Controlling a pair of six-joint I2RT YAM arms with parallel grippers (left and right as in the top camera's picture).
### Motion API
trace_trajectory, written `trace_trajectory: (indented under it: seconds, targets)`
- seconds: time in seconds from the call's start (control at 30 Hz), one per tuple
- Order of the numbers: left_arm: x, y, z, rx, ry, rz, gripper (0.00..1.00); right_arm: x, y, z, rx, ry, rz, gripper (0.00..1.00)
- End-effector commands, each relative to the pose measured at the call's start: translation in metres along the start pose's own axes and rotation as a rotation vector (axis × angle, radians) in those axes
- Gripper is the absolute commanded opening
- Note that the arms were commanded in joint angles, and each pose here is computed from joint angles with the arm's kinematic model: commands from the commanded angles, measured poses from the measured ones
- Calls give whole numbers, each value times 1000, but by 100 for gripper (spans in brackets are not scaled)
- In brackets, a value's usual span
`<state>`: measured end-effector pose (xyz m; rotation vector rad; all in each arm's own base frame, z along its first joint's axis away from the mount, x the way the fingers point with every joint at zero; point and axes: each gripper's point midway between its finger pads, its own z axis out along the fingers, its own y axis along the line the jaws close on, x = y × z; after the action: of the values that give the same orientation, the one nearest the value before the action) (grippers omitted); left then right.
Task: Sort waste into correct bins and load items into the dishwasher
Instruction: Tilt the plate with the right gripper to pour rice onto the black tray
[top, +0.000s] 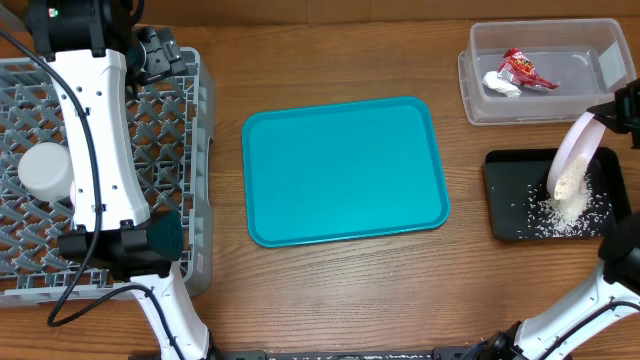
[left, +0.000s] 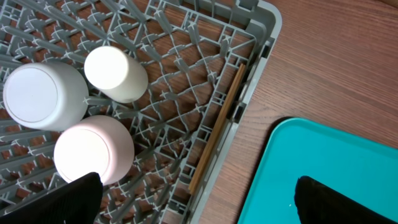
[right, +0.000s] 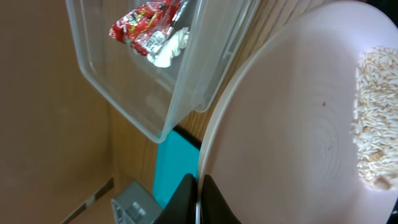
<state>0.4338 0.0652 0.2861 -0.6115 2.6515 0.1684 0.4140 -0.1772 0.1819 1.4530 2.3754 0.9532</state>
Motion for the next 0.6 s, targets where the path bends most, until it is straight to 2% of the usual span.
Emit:
trace_trajectory:
  seconds: [0.0, 0.1, 0.33, 0.47, 0.57]
  targets:
    - [2, -1, 5, -7, 14, 13, 100, 5, 20, -23, -91, -12, -47, 4]
    - [2, -1, 5, -6, 14, 13, 100, 5, 14, -27, -87, -9, -27, 4]
    - [2, -1, 5, -7, 14, 13, 100, 13, 15, -36, -153, 34, -104, 4]
    - [2, -1, 5, -6, 14, 13, 100, 14, 6, -41, -142, 45, -75, 4]
    - [2, -1, 5, -7, 14, 13, 100, 5, -3, -46, -129, 14, -81, 4]
